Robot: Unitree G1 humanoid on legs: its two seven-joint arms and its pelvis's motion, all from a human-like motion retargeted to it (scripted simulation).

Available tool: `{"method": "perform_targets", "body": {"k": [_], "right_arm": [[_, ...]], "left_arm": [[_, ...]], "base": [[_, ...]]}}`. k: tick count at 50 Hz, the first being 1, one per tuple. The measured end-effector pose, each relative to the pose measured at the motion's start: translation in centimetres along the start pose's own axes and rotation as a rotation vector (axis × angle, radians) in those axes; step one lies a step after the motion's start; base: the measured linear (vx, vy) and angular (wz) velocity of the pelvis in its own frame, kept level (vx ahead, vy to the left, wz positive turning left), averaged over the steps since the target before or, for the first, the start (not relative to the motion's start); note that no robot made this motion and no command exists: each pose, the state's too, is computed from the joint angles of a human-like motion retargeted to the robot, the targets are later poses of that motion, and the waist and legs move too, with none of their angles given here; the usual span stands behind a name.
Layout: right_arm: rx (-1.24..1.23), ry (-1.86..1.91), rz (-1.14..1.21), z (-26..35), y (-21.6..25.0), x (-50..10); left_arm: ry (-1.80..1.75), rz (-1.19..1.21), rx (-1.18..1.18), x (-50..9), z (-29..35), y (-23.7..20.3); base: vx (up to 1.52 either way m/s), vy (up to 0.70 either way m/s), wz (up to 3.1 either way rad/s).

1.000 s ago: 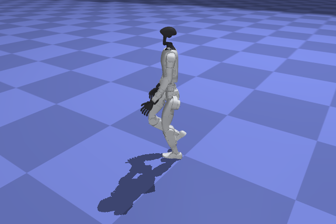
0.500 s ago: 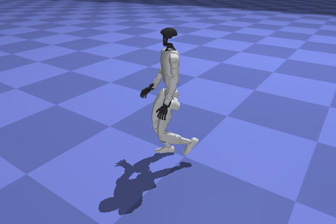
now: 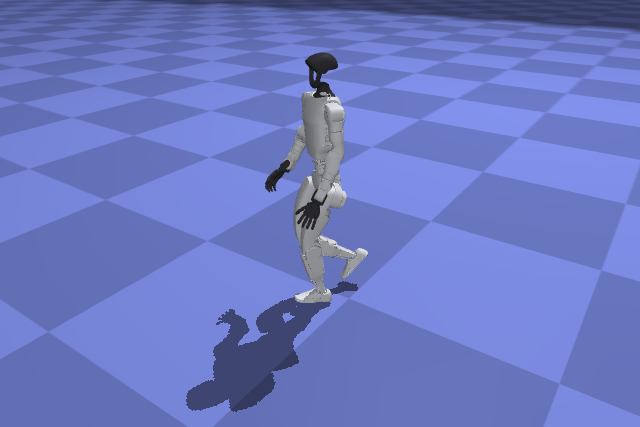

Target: Walk

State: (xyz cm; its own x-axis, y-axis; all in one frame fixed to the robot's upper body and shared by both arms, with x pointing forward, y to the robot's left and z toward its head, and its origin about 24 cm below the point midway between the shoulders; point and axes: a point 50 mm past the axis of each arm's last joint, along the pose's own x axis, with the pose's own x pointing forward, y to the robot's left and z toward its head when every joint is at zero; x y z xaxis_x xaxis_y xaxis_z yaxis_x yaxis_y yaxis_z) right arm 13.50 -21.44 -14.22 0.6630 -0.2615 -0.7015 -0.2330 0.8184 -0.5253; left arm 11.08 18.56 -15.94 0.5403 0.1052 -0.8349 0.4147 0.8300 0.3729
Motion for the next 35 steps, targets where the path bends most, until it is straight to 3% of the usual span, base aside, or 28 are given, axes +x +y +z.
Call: {"method": "perform_targets", "body": {"k": [12, 18, 27, 35], "right_arm": [[0.016, 0.132, 0.005, -3.3, 0.2, -1.1], [0.045, 0.166, -0.035, -4.2, 0.0, -1.4], [0.016, 0.128, -0.114, -3.3, -0.9, -1.0], [-0.077, -0.063, -0.179, 1.4, -2.9, 0.7]], "left_arm": [[-0.276, 0.175, -0.005, 1.6, 9.6, 5.7], [-0.343, 0.182, -0.019, 1.3, 11.0, 6.1], [-0.124, 0.019, 0.023, 0.8, 3.6, 1.5], [0.089, -0.091, 0.083, -1.0, -3.1, -1.0]], "base": [[0.00, 0.02, 0.28], [0.00, -0.02, 0.33], [-0.01, -0.04, 0.22], [-0.04, -0.05, 0.31]]}}
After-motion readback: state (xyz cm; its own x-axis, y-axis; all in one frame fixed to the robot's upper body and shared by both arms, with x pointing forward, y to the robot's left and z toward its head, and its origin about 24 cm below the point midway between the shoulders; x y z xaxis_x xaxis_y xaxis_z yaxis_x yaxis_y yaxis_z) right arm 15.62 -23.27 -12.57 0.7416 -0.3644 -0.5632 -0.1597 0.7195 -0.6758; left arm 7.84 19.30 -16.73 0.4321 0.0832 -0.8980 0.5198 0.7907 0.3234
